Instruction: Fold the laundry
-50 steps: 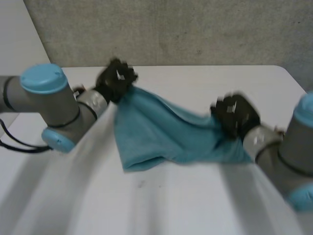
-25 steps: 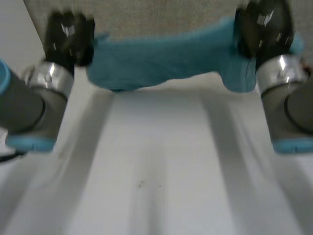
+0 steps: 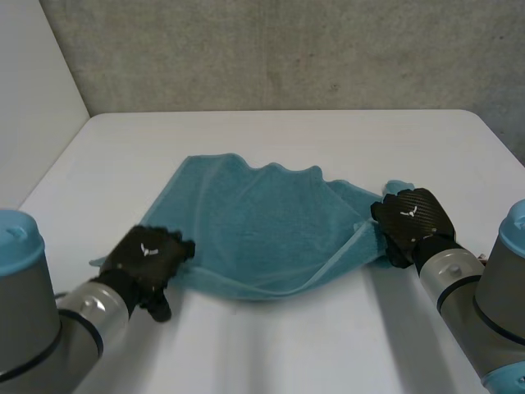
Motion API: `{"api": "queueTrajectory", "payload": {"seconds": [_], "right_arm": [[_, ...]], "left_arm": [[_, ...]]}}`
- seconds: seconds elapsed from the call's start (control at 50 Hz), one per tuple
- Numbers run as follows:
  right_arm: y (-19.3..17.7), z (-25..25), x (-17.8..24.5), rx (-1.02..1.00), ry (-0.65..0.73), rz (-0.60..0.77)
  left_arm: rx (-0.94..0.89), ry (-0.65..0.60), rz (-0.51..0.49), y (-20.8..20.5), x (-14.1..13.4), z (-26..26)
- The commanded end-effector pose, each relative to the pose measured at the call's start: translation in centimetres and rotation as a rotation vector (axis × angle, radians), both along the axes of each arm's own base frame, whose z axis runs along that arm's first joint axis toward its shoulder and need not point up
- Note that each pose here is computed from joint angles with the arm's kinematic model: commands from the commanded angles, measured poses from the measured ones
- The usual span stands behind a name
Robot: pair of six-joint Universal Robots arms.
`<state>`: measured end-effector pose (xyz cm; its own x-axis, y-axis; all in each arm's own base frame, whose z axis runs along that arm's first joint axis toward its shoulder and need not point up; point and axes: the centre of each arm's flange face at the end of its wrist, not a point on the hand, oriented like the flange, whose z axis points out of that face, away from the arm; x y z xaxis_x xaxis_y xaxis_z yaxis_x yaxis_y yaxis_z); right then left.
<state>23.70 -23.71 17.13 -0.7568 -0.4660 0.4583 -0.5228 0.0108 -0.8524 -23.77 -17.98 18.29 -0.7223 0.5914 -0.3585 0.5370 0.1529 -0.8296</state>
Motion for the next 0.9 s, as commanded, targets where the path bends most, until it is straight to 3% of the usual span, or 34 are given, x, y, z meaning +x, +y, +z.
{"api": "queueTrajectory", "payload": {"seconds": [0.02, 0.2, 0.34, 0.68, 0.9], "right_arm": [[0.4, -0.3, 0.2, 0.009, 0.001, 0.01], [0.4, -0.6, 0.3, -0.011, 0.002, 0.015], [0.1, -1.1, 0.1, -0.003, 0.009, 0.004], [-1.0, -2.9, 0.1, 0.042, 0.027, -0.039], [-1.7, -2.7, -0.4, 0.03, 0.036, -0.102]], "left_arm": [[-0.173, 0.044, -0.029, -2.9, -1.4, 2.9], [-0.295, -0.125, -0.168, -7.8, -1.8, 1.8], [-0.181, -0.227, -0.183, -9.1, -0.7, 0.0], [0.065, -0.103, -0.052, -4.7, 2.6, -1.6], [0.083, -0.098, -0.007, -5.3, 3.6, -2.4]]}}
